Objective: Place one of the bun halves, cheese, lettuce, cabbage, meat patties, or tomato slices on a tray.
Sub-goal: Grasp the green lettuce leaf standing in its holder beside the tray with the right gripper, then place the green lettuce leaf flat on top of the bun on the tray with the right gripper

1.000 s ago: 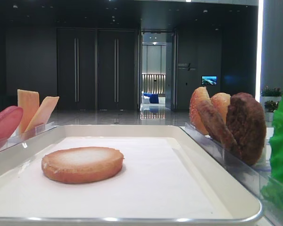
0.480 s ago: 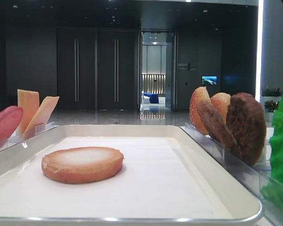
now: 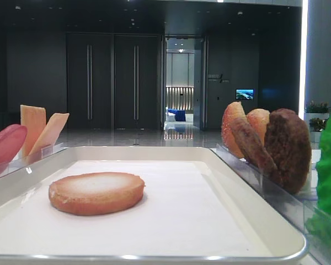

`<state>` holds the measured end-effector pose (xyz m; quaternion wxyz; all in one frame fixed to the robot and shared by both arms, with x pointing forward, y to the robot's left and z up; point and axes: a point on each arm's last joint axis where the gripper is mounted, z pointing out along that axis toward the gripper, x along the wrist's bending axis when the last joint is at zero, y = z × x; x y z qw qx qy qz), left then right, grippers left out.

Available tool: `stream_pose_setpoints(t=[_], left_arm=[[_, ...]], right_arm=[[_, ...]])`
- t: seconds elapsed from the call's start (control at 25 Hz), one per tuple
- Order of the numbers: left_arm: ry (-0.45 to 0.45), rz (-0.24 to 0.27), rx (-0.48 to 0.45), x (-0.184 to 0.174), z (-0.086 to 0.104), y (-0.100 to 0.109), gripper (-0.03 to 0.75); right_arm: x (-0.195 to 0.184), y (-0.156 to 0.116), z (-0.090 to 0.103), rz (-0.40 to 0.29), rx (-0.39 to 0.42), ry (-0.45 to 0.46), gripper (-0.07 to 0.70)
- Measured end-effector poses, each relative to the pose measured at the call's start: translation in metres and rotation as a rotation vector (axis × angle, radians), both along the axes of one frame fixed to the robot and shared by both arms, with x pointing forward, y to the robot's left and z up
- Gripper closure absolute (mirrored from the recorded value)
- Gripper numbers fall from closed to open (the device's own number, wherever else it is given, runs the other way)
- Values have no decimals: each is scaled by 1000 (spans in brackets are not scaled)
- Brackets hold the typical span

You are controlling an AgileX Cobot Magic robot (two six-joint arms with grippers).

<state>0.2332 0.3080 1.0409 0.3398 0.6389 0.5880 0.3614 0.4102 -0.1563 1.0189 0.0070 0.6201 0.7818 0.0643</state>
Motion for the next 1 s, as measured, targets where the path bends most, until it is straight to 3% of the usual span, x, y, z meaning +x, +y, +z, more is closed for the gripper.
stream_pose_setpoints(t=[0.12, 0.68, 0.8, 1.0], left_arm=[[0, 0, 0, 0, 0, 0, 307], [0, 0, 0, 0, 0, 0, 307], [0, 0, 0, 0, 0, 0, 307], [0, 0, 0, 0, 0, 0, 307]], right_arm=[[0, 0, 3, 10, -4, 7, 604], [11, 17, 61, 87, 103, -47, 604], [11, 25, 64, 108, 193, -61, 604], [15, 49, 76, 164, 480, -133, 604]])
